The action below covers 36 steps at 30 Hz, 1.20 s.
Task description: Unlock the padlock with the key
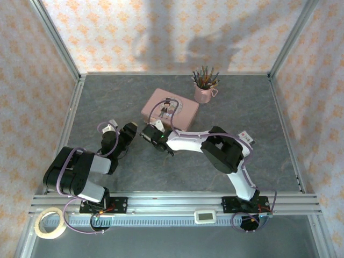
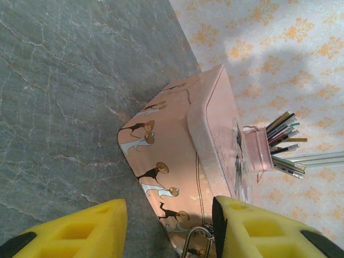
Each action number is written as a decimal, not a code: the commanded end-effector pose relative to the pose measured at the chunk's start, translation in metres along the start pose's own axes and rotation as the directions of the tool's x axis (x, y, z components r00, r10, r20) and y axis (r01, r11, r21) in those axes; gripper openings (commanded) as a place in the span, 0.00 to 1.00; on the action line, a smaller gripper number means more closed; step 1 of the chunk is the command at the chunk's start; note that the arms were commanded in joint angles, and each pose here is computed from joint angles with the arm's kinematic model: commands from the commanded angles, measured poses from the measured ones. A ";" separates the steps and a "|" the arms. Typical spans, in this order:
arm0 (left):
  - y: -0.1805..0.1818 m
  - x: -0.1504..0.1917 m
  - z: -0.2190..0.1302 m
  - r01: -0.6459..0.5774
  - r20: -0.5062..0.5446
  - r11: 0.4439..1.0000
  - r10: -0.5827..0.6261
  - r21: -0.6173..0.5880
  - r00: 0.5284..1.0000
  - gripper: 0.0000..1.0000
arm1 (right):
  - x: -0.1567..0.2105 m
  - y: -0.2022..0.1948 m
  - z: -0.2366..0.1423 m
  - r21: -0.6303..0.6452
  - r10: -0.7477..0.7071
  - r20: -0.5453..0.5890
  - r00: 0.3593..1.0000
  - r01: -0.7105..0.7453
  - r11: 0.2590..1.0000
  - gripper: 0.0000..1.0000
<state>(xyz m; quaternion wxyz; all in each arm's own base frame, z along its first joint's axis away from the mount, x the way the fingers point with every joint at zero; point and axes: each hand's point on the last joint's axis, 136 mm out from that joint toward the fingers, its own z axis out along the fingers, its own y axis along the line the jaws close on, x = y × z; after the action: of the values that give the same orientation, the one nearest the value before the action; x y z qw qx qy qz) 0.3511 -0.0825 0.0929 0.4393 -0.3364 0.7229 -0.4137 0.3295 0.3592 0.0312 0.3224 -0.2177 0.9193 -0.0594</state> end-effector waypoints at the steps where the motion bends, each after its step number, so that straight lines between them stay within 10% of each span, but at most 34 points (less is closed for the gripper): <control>1: -0.011 -0.004 -0.001 0.003 0.010 0.998 -0.004 0.059 1.000 0.43 | 0.005 -0.006 0.017 0.017 0.019 -0.013 1.000 -0.019 1.000 0.53; 25: -0.040 0.049 -0.001 0.120 -0.132 0.969 -0.093 0.214 0.987 0.42 | -0.007 0.005 -0.006 -0.573 0.166 -0.135 0.977 -0.214 0.791 0.10; 36: -0.042 0.072 0.014 0.225 -0.177 0.932 -0.180 0.284 0.968 0.36 | 0.006 0.001 -0.008 -0.600 0.152 -0.172 0.973 -0.226 0.768 0.34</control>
<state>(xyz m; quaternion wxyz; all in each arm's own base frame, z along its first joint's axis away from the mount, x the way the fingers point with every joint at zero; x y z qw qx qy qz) 0.3334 -0.1605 0.0448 0.3259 -0.3461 0.7102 -0.5192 0.3281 0.3612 0.0369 0.2002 -0.2121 0.9191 0.2649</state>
